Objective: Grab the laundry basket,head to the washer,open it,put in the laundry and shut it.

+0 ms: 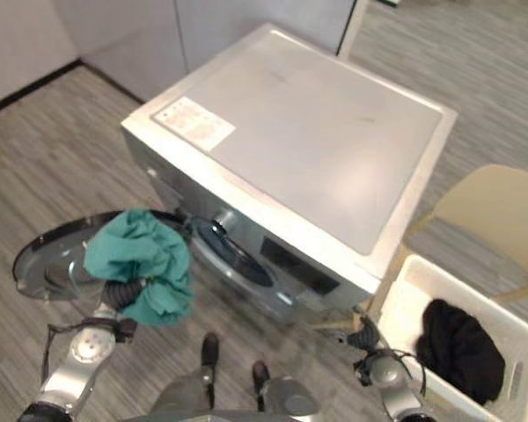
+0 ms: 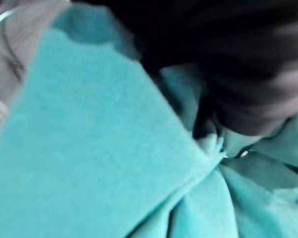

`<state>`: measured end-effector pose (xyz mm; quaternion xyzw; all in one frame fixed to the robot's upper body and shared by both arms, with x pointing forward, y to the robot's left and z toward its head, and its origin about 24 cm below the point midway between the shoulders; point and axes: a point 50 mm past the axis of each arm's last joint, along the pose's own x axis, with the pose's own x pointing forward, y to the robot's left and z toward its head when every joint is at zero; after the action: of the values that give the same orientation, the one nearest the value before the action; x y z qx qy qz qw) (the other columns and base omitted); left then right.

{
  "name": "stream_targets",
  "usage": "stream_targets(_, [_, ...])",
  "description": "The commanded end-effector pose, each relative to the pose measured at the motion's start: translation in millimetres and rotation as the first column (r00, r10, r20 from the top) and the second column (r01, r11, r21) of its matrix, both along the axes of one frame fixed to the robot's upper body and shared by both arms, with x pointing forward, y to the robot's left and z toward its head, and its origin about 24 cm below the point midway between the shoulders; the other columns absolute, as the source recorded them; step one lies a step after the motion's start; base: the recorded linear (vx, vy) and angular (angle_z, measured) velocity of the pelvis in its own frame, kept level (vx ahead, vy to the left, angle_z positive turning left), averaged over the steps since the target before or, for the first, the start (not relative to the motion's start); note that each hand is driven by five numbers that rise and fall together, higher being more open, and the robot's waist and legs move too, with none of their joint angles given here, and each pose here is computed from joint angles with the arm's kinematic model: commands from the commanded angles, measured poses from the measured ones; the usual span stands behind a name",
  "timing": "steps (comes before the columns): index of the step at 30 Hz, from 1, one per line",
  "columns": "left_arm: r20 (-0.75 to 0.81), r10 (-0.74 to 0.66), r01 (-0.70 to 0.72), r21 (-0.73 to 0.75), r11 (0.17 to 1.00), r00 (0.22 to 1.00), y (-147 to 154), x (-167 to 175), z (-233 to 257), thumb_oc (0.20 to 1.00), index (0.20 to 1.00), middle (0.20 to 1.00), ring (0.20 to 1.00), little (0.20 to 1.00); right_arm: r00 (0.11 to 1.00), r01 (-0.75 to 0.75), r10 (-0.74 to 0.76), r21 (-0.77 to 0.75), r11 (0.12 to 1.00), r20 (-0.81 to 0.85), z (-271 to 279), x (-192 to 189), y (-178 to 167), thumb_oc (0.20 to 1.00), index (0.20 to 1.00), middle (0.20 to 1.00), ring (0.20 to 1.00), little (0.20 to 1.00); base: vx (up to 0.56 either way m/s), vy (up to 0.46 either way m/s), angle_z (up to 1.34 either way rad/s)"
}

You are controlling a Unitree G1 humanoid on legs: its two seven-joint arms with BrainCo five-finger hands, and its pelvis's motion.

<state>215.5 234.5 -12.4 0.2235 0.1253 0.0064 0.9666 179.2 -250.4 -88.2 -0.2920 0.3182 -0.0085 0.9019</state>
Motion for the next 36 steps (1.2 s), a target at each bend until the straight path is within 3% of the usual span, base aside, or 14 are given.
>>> stream_targets(1, [0.145,0.011,-0.017,0.046,0.999,0.989,15,7,30,0.200,0.200,0.200,0.200,0.200,0.998,-0.015,0.014,0.010,1.000,0.066,9,16,4,1.000,1.000,1.000,1.000,1.000,0.02,0.172,-1.62])
stream_targets(7, [0.111,0.089,-0.092,0.030,0.995,0.990,28,-1,21,0.200,0.200,0.200,0.200,0.200,0.999,-0.011,0.010,0.013,1.000,0.037,3,13,5,1.000,1.000,1.000,1.000,1.000,0.08,0.088,-0.83])
stream_targets(13, [0.055,0.143,-0.142,-0.006,0.990,0.988,31,-10,5,0.200,0.200,0.200,0.200,0.200,0.996,0.087,-0.087,0.023,0.996,0.006,-2,2,-11,1.000,1.000,1.000,1.000,1.000,0.03,-0.006,0.12])
stream_targets(24, [-0.047,0.148,-0.149,-0.014,0.989,0.988,28,-15,-15,0.200,0.200,0.200,0.200,0.200,0.990,0.139,-0.139,0.013,0.990,0.001,-3,2,-19,1.000,1.000,1.000,1.000,1.000,0.06,0.137,-0.23])
stream_targets(31, [0.007,0.208,-0.208,-0.010,0.978,0.978,37,3,-6,0.200,0.200,0.200,0.200,0.200,0.982,0.138,-0.143,0.044,0.989,0.127,17,37,-8,1.000,1.000,1.000,1.000,1.000,-0.20,0.156,-0.45])
stream_targets(36, [0.052,0.157,-0.158,0.015,0.987,0.986,22,23,1,0.200,0.200,0.200,0.200,0.200,0.962,0.134,-0.151,0.086,0.987,0.228,34,57,0,1.000,1.000,1.000,1.000,1.000,-0.09,-0.004,-0.18])
